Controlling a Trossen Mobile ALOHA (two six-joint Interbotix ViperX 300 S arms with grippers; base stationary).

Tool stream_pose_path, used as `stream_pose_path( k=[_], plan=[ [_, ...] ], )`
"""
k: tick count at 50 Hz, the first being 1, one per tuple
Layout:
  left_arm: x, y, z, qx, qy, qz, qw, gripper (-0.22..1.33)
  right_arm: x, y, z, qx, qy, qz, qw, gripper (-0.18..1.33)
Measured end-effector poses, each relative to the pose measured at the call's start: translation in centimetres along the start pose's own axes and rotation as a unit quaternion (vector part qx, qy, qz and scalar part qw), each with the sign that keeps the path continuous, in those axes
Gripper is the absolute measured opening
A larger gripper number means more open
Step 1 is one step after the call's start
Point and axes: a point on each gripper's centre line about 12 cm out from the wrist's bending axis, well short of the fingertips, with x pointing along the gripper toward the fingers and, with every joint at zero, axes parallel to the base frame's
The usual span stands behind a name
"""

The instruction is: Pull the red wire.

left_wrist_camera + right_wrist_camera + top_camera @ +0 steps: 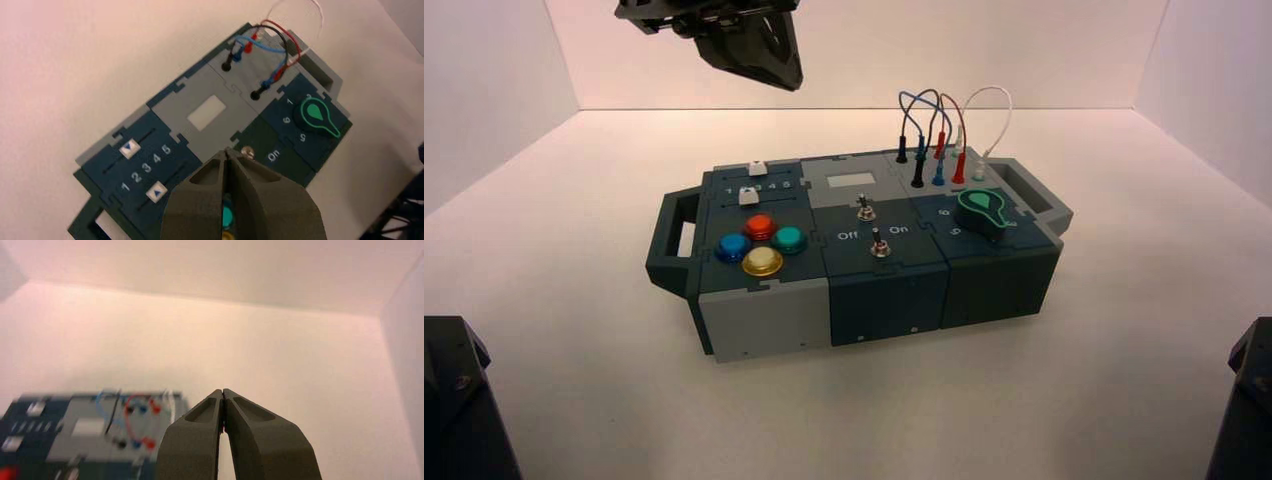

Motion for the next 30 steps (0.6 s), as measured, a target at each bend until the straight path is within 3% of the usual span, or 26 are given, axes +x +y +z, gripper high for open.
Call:
stream_pose_path(
  k=[12,23,30],
  plan=[
    [-0.8,-1.0,-0.7,-0.006,-0.004,-0.015,0.9999,-0.16,-0.4,0.5,-1.9,-0.007,0.097,0.011,0.9952,-0.14],
    [-0.8,-1.8,-1.0,-0.004,0.0,-0.025,0.9997,-0.16,-0.9,0.9,-3.4,-0.004,0.13,0.023,0.9912,-0.14],
    [-0.1,-2.8,-1.8,-0.002,0.019,-0.034,0.9992,-0.16,-1.2,3.0,-4.0,-0.026,0.144,0.067,0.9869,-0.13]
  ],
)
